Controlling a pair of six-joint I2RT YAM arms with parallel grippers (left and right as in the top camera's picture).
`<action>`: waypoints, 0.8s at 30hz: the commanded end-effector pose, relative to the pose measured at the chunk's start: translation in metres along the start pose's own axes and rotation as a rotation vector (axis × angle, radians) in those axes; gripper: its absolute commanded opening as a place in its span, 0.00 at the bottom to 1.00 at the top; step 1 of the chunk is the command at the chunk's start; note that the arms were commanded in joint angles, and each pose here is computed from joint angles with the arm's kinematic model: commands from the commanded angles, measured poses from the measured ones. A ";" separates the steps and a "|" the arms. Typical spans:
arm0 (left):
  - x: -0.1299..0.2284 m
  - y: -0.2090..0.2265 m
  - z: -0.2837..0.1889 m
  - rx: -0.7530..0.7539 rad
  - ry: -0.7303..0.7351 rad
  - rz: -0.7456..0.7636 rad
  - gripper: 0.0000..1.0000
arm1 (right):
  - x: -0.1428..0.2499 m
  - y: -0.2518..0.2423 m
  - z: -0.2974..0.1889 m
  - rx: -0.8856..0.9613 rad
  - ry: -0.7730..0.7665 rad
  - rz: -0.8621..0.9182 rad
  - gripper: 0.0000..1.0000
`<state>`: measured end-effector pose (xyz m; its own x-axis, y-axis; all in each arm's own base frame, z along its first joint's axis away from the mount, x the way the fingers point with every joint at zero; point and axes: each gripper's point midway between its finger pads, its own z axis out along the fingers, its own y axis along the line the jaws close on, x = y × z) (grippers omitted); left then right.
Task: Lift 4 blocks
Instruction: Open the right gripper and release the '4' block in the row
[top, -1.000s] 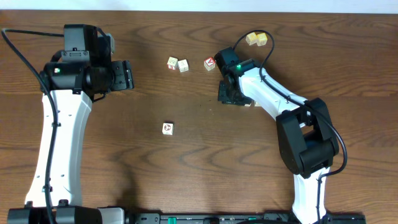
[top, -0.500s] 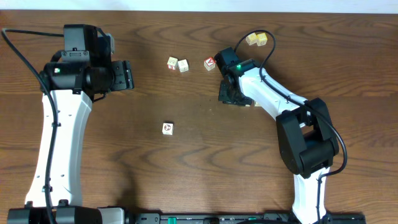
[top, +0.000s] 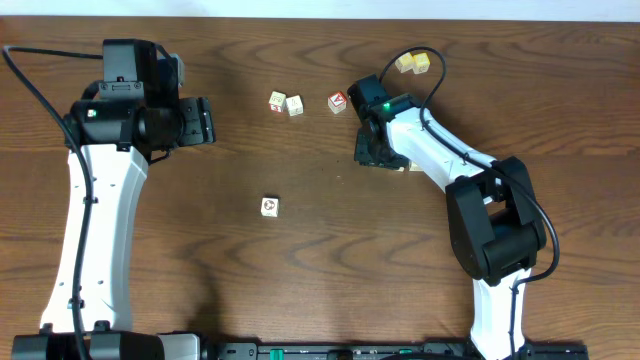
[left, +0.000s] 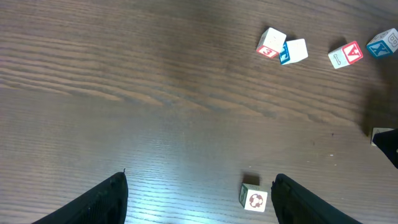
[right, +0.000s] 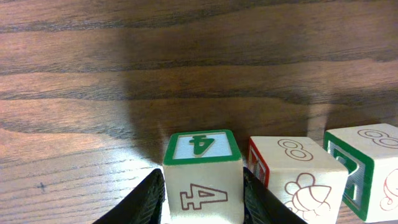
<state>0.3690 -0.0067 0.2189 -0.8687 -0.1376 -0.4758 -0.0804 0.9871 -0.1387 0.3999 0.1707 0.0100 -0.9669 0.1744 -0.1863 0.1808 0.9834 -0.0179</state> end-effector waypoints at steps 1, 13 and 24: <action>-0.005 0.002 -0.003 -0.009 -0.016 0.001 0.74 | 0.001 -0.004 0.004 0.010 0.009 0.000 0.36; -0.005 0.002 -0.003 -0.009 -0.016 0.001 0.74 | 0.007 0.006 0.003 -0.044 0.045 0.001 0.33; -0.005 0.002 -0.003 -0.009 -0.016 0.001 0.74 | 0.007 0.005 0.003 -0.044 0.044 0.000 0.41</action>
<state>0.3690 -0.0067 0.2189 -0.8687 -0.1376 -0.4758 -0.0804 0.9871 -0.1387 0.3958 0.1804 0.0091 -0.9730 0.1738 -0.1520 0.1709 0.9848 0.0322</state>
